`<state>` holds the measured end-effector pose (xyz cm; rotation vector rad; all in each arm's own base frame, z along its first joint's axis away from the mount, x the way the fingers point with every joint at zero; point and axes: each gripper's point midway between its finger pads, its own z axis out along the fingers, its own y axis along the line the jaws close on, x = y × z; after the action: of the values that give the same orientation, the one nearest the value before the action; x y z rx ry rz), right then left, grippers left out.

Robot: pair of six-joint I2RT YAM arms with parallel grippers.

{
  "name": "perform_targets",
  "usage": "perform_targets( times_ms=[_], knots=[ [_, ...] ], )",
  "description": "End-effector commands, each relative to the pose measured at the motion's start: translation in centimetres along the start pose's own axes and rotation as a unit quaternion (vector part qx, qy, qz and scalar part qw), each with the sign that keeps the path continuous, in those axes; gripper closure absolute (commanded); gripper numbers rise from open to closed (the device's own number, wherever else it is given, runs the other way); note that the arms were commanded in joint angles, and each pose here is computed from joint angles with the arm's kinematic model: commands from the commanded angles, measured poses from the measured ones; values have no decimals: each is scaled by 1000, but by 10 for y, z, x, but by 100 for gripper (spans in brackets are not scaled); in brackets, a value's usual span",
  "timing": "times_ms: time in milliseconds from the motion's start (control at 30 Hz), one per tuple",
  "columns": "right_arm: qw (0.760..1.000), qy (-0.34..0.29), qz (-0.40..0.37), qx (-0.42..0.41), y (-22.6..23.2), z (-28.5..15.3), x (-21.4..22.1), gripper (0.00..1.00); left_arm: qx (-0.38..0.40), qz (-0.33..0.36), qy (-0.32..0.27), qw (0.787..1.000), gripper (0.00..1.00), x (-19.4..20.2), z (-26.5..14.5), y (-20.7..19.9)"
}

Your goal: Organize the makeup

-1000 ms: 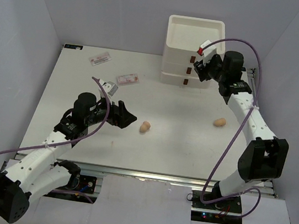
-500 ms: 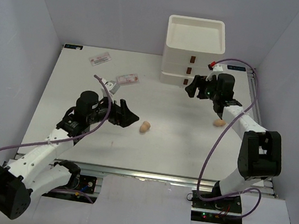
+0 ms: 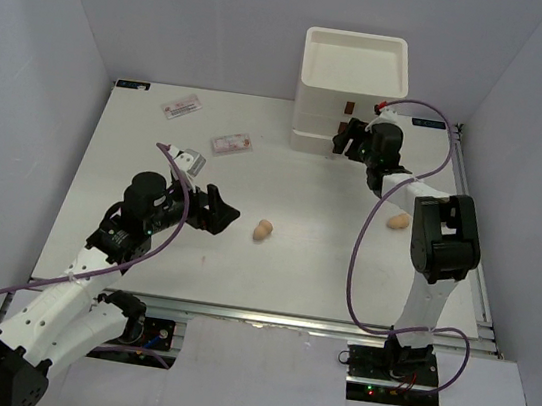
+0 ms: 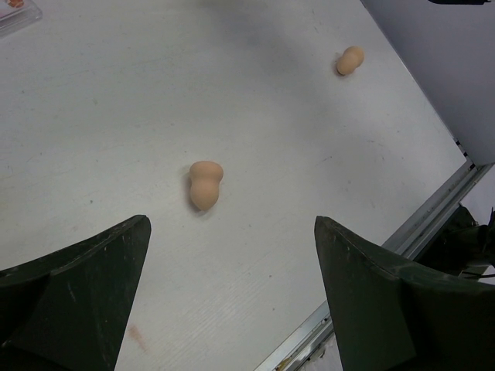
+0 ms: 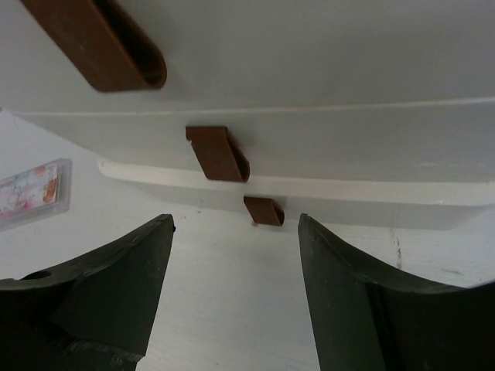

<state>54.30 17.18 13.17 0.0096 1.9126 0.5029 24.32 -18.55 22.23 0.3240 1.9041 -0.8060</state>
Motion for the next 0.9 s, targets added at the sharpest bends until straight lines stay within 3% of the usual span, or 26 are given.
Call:
perform_targets(
  times_ms=[0,200,300,533,600,733,867],
  knots=[
    [996,-87,-6,12,7,14,-60,29,-8,2,0,1000,2,2,-1,4],
    [996,-90,-21,8,7,27,-62,31,-9,-1,-1,1000,2,3,-1,4],
    [996,-89,-23,9,6,30,-61,37,-10,-2,0,1000,2,3,0,5],
    [997,-72,-11,-18,14,34,-50,65,-11,-6,1,1000,2,4,0,5],
    [997,-70,-13,-19,13,35,-48,68,-11,-6,0,1000,2,4,0,6],
    [997,-68,-14,-23,15,36,-46,70,-12,-6,1,1000,2,4,0,6],
    [997,-64,-12,-41,22,34,-47,62,-12,-7,1,1000,2,5,0,6]
  ],
)
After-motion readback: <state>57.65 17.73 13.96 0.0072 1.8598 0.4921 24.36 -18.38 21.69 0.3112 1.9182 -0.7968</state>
